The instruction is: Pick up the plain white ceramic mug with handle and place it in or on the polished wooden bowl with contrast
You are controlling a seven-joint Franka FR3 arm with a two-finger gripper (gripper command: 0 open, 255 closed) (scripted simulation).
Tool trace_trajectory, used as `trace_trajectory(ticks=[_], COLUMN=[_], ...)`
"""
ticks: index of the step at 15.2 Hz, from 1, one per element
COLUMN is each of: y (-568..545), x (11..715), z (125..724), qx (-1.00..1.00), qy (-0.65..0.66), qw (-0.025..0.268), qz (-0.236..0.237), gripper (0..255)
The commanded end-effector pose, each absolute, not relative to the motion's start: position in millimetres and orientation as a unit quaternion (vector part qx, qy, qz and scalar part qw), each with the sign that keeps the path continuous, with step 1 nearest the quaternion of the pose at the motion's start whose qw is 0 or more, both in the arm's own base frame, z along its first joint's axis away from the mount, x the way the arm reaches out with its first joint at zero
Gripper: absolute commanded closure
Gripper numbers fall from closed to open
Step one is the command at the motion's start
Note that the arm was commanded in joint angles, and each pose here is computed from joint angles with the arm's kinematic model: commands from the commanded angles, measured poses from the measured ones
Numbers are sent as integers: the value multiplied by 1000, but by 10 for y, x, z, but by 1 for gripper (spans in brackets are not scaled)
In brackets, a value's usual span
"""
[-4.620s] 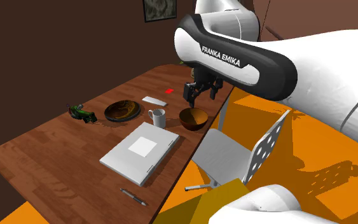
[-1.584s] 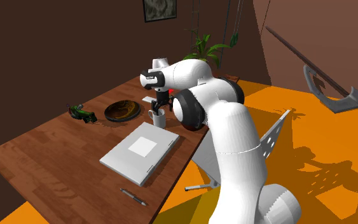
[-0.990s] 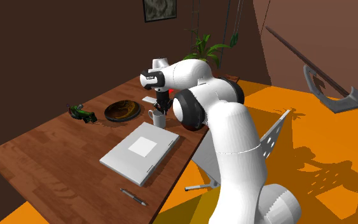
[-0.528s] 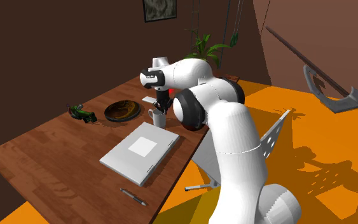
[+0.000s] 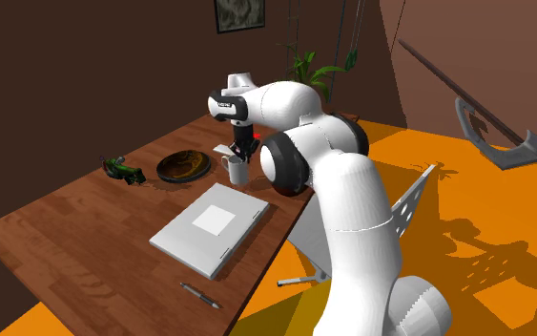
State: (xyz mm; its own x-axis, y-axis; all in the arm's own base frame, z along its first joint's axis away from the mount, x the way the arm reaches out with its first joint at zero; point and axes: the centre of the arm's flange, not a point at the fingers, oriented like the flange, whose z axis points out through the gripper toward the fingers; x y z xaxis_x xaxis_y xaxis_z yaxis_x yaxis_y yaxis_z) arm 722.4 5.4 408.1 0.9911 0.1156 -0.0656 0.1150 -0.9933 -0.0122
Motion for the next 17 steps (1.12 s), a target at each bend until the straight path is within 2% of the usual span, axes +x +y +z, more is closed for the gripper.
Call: trace_trajectory(ticks=[1, 17], y=[63, 63], x=[7217, 7217], z=[4195, 5039], qx=[-998, -998], qy=[-58, -58], qw=[4, 4], qz=[33, 33], gripper=[255, 255])
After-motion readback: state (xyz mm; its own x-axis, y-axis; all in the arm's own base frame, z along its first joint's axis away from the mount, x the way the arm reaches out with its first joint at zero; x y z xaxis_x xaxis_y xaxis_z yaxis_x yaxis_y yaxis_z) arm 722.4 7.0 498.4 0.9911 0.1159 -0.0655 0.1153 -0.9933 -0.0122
